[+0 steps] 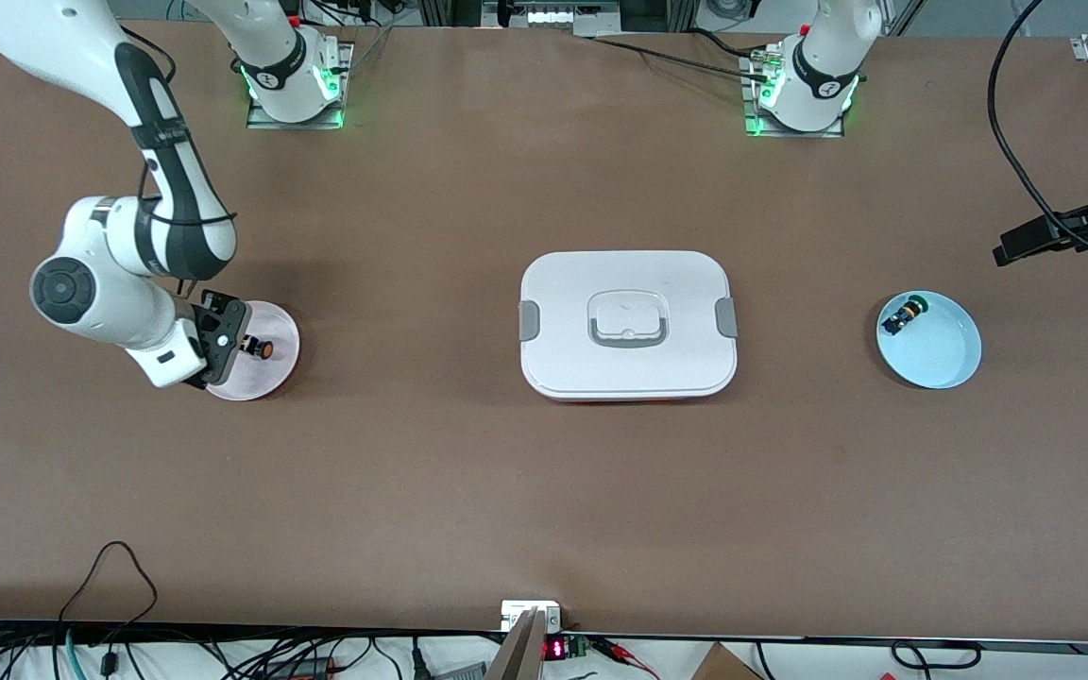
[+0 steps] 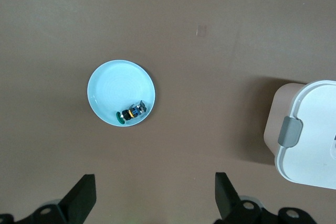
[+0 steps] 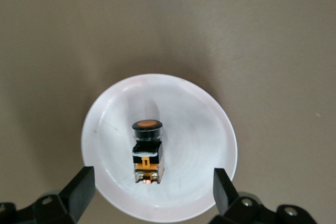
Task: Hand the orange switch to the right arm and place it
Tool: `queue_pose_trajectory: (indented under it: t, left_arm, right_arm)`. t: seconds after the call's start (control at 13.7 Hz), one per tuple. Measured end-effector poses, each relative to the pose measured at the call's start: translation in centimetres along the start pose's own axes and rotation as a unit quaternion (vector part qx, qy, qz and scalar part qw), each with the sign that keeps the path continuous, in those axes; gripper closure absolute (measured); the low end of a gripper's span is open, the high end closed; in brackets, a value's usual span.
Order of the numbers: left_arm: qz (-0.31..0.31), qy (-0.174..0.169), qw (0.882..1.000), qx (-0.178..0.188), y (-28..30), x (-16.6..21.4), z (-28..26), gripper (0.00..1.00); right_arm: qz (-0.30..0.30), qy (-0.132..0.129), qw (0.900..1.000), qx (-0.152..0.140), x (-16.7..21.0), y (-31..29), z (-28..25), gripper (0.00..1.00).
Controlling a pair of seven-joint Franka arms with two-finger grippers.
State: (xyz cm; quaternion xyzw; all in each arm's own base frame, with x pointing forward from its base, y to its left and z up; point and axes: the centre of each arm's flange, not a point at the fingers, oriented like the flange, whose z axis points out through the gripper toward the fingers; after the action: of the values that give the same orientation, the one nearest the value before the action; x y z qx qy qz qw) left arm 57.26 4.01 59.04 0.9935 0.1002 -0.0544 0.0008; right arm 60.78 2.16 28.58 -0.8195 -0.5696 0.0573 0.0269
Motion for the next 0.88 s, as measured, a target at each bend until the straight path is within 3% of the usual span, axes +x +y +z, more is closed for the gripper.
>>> queue_pose_trajectory:
  t: [0.15,0.29,0.44,0.66,0.88]
  left_arm:
    - [0.0,0.001,1.0,0.0,0.0,0.0,0.0,0.0]
    - [0.002,0.001,1.0,0.0,0.0,0.0,0.0,0.0]
    - [0.002,0.001,1.0,0.0,0.1,0.0,-0.1,0.0]
    - [0.003,0.001,1.0,0.0,0.1,0.0,-0.1,0.0]
    - [0.003,0.001,1.0,0.0,0.1,0.0,-0.1,0.0]
  right_arm:
    - [0.075,0.017,0.997,0.017,1.3,0.0,-3.6,0.0]
    - [0.171,0.046,0.983,0.045,2.1,-0.2,-6.9,0.0]
    - [0.271,0.05,0.959,0.062,2.4,-0.5,-9.8,0.0]
    - [0.383,0.035,0.919,0.082,2.8,-1.5,-14.1,0.0]
    - [0.469,-0.007,0.877,0.104,2.6,-2.8,-18.6,0.0]
